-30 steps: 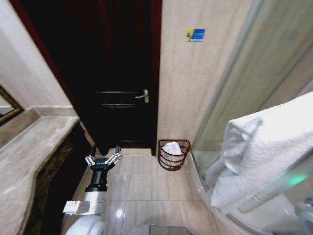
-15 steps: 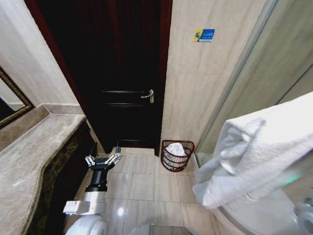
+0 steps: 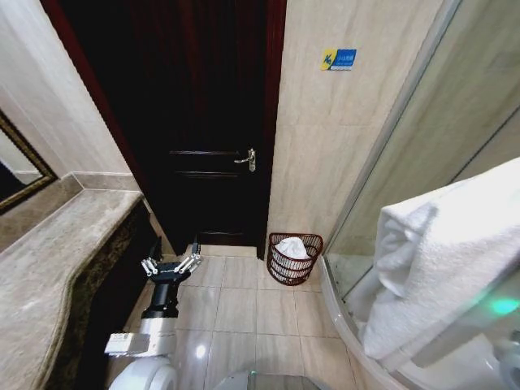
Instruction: Discard the used towel into the hamper.
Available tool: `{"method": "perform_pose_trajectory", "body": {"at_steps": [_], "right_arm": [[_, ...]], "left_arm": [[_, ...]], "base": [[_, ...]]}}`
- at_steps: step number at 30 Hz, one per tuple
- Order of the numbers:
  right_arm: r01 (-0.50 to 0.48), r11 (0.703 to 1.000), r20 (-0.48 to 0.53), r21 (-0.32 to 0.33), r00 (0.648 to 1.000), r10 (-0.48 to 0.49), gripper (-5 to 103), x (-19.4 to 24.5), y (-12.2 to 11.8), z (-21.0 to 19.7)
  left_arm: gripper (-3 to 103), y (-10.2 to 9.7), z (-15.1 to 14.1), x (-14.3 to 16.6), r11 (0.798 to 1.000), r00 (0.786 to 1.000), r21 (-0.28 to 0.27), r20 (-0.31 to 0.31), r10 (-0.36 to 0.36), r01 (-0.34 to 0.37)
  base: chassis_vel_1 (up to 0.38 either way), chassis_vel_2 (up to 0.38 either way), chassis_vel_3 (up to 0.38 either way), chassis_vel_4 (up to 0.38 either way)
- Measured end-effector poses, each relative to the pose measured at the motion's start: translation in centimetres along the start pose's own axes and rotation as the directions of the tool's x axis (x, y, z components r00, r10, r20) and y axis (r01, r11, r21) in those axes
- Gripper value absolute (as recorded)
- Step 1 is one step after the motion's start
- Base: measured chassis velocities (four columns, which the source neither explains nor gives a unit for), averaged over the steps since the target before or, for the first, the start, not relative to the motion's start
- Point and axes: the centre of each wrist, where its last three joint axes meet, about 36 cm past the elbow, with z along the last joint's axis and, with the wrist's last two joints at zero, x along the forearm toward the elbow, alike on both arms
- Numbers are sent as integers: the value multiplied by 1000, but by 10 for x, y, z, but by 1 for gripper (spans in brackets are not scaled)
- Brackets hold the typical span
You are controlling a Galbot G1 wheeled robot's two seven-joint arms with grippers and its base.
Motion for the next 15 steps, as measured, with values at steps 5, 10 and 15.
{"method": "perform_pose_trajectory", "body": {"at_steps": [5,10,15], "right_arm": [[3,1000,22,-3,1000,-3,2,-1,-2,1],[8,1000,33,-4,999,-8,2,-1,-4,3],[10,1000,36,-3,999,-10,2,-1,-4,4]], "left_arm": [[100,0,0,0,1000,1000,0,0,0,0],[100,0,0,0,1000,1000,0,0,0,0],[100,0,0,0,1000,1000,0,0,0,0]], "base": [[0,0,0,0],[0,0,0,0],[0,0,0,0]]}}
